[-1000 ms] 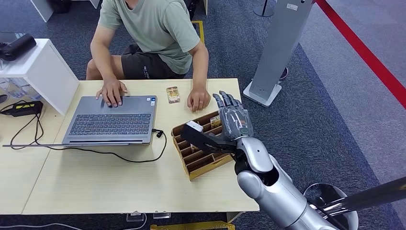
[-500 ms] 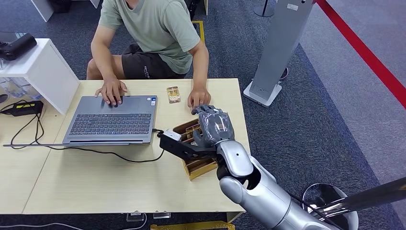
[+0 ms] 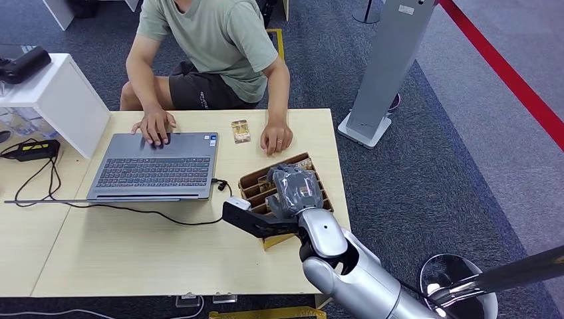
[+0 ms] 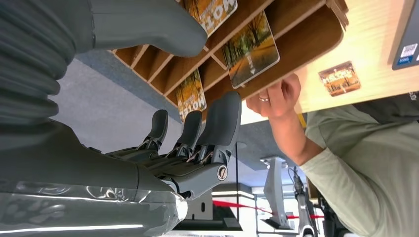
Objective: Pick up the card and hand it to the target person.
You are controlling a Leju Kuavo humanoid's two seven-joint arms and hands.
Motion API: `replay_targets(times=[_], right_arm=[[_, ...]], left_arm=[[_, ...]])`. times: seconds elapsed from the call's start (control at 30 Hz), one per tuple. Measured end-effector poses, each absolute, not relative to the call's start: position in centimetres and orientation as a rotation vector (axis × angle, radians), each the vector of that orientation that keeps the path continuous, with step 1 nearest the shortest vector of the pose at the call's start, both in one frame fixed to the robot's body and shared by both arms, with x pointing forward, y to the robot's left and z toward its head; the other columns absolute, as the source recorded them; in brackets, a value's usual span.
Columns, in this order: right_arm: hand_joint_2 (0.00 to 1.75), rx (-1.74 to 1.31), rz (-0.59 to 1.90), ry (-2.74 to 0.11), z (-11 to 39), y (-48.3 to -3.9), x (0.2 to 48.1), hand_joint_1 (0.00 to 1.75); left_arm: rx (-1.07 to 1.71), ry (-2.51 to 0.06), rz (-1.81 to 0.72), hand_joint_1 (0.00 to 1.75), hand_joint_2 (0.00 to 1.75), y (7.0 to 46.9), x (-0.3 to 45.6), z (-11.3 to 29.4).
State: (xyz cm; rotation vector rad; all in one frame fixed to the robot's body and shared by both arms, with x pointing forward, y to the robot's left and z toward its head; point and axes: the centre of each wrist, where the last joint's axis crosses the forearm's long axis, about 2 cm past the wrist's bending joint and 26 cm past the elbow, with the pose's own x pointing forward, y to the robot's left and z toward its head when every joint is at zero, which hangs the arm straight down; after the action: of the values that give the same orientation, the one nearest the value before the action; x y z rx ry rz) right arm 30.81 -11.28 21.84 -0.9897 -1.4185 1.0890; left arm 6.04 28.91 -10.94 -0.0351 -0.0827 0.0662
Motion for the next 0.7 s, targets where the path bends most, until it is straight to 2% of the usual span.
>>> replay_targets(times=[0.7], right_arm=[[1.75,-0.933,1.115,-1.28,18.1,-11.5,31.5,0.76]], left_arm=[[-0.041,-0.082,0.067,0.0,0.0,28.5,6.0,-10.9]])
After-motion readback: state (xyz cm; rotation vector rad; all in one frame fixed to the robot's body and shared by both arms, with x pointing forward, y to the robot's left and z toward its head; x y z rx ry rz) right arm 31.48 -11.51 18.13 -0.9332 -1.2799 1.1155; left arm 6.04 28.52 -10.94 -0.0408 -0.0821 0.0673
